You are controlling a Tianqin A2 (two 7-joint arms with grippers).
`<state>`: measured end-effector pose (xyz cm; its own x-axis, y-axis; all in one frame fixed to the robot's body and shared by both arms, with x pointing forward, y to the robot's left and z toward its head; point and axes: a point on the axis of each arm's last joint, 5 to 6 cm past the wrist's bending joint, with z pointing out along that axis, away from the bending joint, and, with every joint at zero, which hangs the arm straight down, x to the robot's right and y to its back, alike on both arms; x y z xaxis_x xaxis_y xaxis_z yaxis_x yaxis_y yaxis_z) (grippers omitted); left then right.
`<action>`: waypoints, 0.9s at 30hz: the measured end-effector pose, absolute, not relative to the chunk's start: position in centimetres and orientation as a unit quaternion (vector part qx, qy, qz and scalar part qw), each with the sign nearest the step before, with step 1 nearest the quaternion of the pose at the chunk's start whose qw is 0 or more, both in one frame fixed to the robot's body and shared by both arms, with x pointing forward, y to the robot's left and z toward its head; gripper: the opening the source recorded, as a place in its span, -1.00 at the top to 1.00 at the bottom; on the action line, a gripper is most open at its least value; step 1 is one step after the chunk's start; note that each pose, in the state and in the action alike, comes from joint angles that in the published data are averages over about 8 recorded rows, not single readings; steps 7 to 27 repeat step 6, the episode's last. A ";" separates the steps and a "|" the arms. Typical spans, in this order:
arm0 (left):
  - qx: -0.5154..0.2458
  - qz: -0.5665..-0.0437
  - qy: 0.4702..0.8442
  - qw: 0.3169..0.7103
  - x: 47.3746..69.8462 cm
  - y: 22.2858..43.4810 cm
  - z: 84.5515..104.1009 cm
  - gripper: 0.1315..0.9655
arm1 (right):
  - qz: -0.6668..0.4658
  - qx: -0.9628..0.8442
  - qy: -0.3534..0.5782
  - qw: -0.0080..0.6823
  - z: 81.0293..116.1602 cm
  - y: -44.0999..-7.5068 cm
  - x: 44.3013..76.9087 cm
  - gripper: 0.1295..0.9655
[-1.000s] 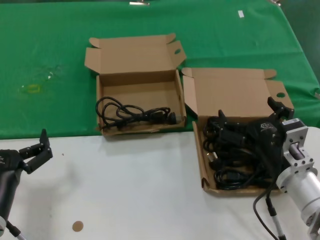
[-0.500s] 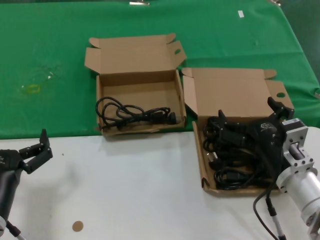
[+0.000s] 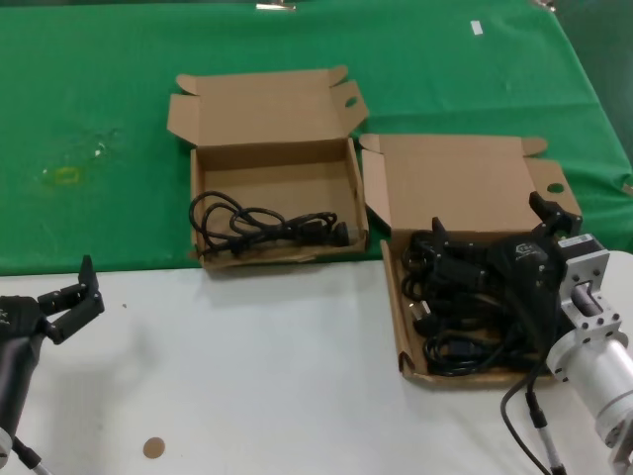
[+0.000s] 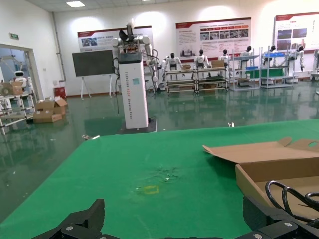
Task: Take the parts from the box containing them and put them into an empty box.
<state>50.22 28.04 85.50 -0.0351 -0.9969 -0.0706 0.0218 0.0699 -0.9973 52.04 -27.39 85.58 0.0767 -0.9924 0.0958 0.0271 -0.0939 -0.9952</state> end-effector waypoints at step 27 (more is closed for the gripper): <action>-0.468 -0.496 0.521 0.513 50.2 28.0 85.5 -1.00 | -0.509 -0.536 0.450 0.501 85.6 -27.4 52.0 -1.00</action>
